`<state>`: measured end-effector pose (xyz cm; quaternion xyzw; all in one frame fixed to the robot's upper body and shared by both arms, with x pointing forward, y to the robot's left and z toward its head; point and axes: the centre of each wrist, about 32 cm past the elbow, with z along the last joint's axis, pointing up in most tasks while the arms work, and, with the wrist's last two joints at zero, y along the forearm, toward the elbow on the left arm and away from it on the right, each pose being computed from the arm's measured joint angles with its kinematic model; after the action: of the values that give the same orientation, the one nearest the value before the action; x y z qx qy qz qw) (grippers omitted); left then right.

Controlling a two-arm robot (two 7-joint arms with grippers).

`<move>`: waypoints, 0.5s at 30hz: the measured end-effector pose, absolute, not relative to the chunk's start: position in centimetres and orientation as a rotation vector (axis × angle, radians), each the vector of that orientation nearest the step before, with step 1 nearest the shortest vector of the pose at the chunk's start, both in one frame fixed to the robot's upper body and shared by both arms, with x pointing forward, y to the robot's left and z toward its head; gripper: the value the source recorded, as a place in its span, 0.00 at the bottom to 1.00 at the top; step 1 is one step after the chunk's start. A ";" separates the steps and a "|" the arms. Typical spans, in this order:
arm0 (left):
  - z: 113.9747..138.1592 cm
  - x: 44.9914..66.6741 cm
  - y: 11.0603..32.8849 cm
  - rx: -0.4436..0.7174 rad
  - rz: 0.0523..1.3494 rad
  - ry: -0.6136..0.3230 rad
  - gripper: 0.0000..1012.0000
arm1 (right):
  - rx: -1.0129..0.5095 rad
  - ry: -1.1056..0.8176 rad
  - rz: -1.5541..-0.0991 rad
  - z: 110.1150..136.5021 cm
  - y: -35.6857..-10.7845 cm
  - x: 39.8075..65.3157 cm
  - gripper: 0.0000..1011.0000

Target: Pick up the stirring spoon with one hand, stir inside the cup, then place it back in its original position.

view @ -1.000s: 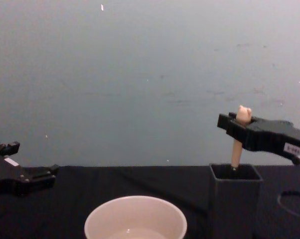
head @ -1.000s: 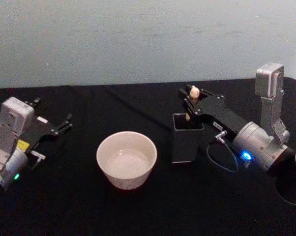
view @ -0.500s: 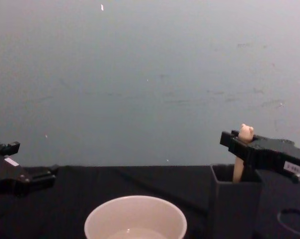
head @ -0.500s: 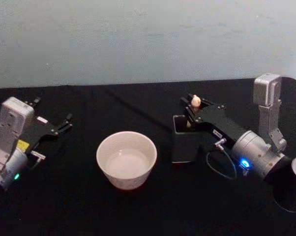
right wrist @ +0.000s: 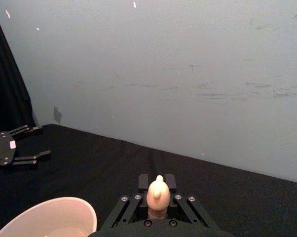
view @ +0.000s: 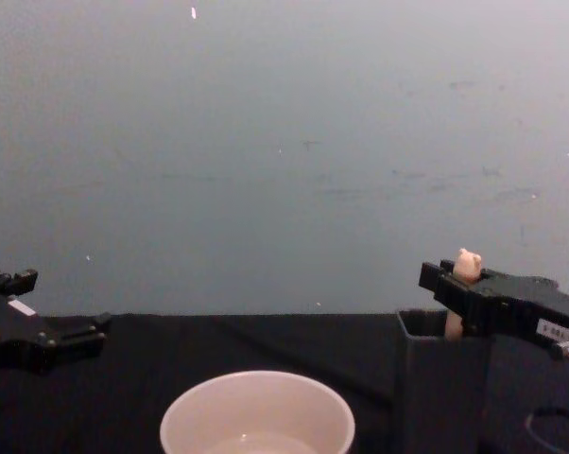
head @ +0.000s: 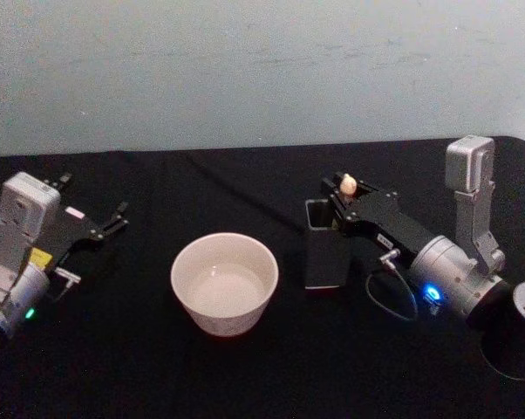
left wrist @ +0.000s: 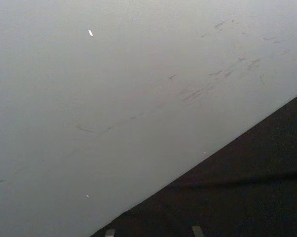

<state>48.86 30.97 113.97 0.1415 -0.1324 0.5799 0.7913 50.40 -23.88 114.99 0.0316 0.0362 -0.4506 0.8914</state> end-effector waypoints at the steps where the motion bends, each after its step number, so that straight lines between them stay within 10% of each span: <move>1: 114.0 48.9 31.0 0.304 1.248 -0.285 0.99 | 0.065 0.075 -0.935 115.0 -23.9 50.4 0.20; 15: 114.0 48.9 31.0 0.304 1.248 -0.285 0.99 | 0.064 0.075 -0.935 115.0 -23.9 50.4 0.30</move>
<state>48.86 30.97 113.98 0.1415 -0.1325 0.5799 0.7913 50.41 -23.90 115.00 0.0309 0.0363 -0.4503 0.8916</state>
